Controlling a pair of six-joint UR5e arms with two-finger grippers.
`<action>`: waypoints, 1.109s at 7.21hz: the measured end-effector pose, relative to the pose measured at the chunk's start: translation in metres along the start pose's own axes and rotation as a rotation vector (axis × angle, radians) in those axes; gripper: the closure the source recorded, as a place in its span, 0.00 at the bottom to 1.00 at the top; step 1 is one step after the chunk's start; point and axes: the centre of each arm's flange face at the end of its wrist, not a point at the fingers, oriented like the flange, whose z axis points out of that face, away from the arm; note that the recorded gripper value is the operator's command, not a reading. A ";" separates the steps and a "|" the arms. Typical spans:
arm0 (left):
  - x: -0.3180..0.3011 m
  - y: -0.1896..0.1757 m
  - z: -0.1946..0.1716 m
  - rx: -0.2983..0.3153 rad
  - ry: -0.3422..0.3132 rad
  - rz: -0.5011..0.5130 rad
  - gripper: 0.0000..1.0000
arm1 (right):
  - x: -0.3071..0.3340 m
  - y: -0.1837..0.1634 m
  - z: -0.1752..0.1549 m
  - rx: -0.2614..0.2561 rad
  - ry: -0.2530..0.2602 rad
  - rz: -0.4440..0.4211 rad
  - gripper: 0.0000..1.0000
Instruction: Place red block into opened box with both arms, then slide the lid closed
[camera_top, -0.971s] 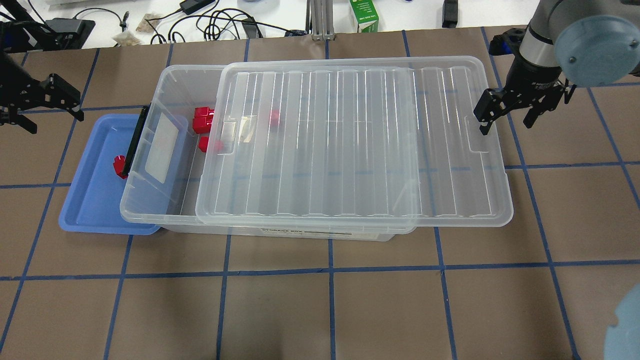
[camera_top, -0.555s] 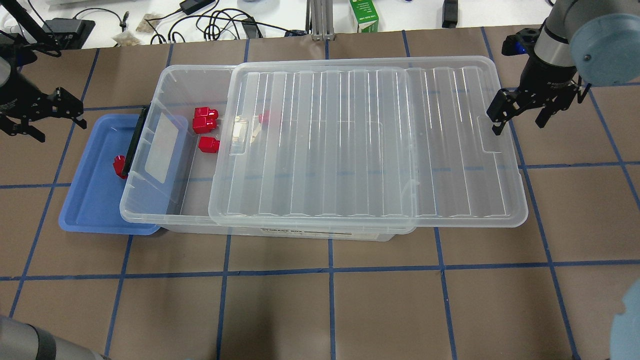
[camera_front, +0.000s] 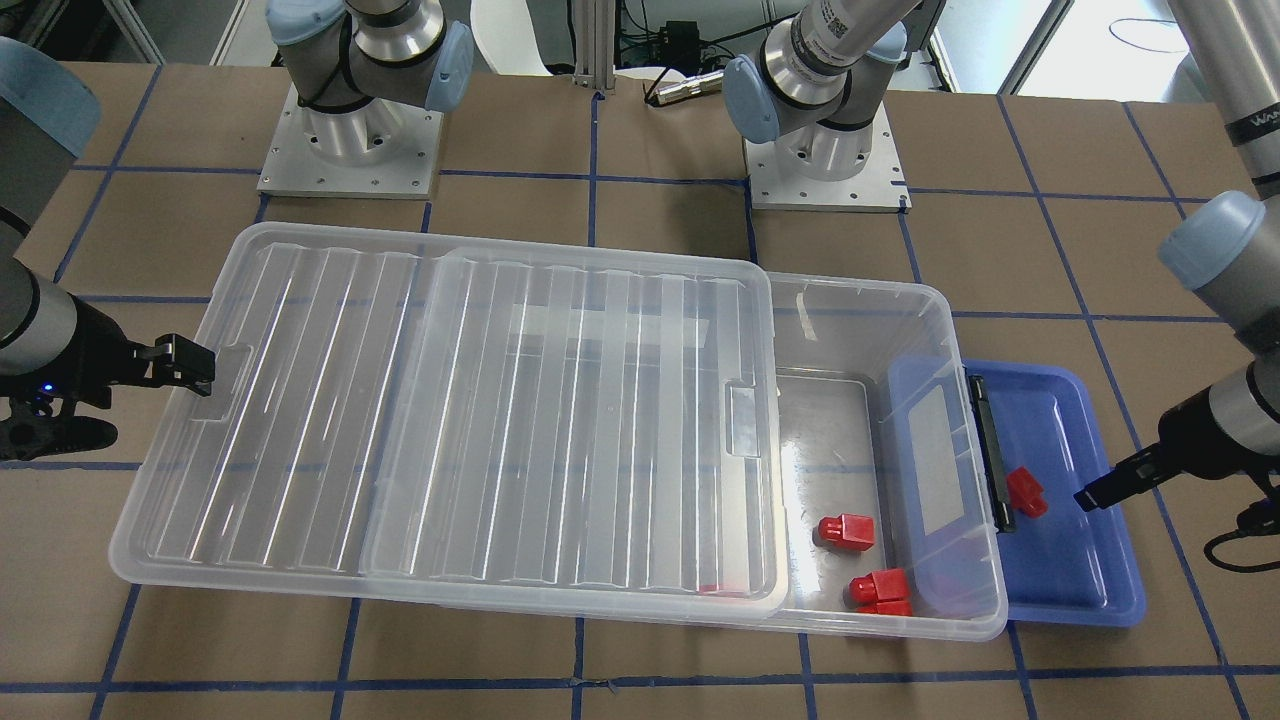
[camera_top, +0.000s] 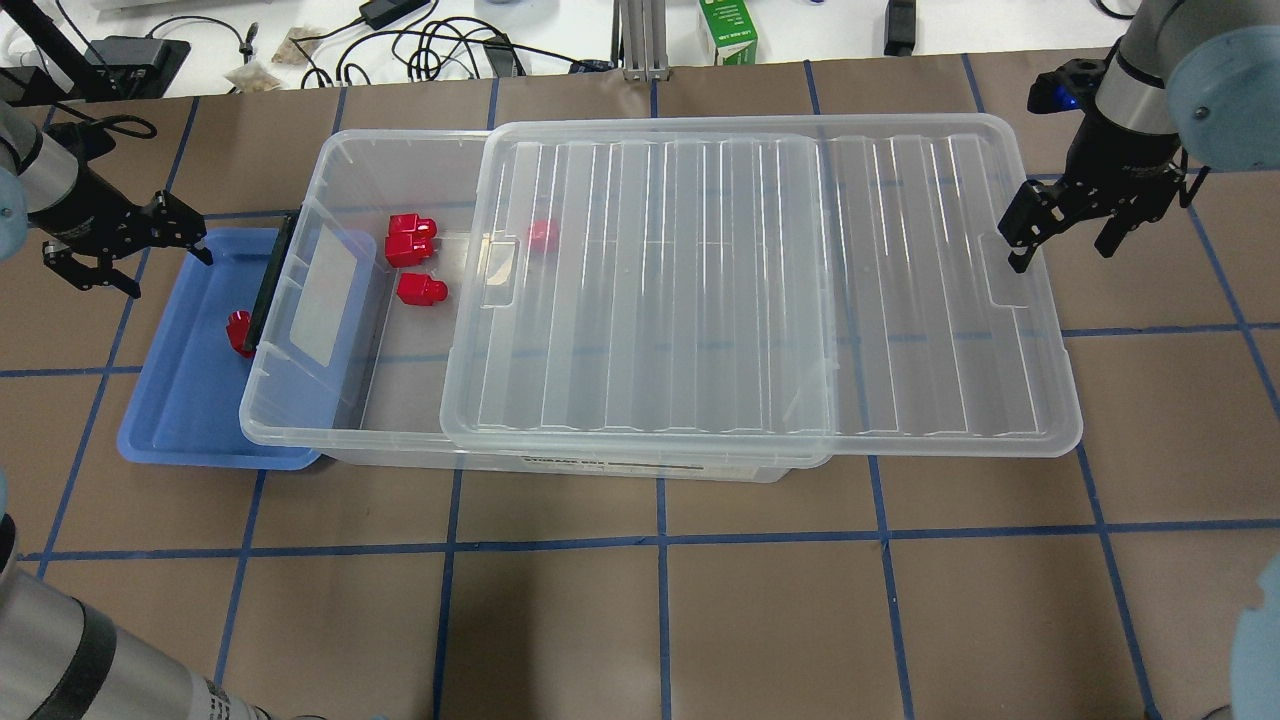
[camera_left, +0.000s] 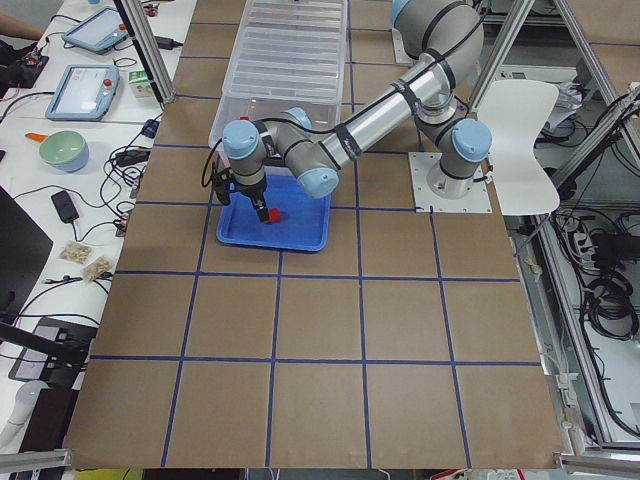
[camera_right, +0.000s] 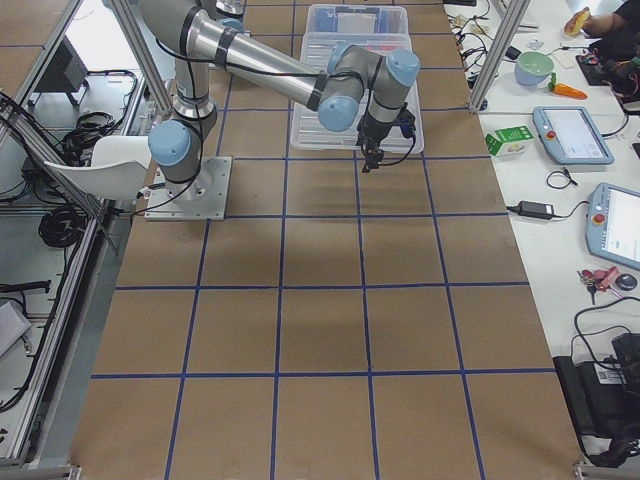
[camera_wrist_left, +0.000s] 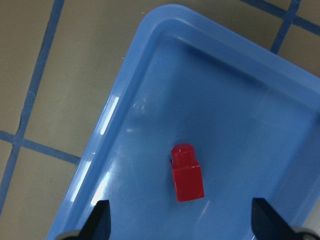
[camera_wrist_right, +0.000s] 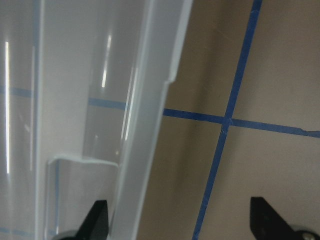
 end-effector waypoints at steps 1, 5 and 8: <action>-0.001 0.000 0.014 -0.005 0.001 -0.043 0.00 | 0.000 0.000 0.000 0.000 0.001 0.000 0.00; 0.000 0.009 0.039 -0.038 0.000 -0.111 0.00 | -0.002 0.004 -0.016 0.020 0.006 0.010 0.00; 0.001 0.017 0.064 -0.084 0.005 -0.156 0.00 | -0.012 0.030 -0.066 0.071 0.025 0.047 0.00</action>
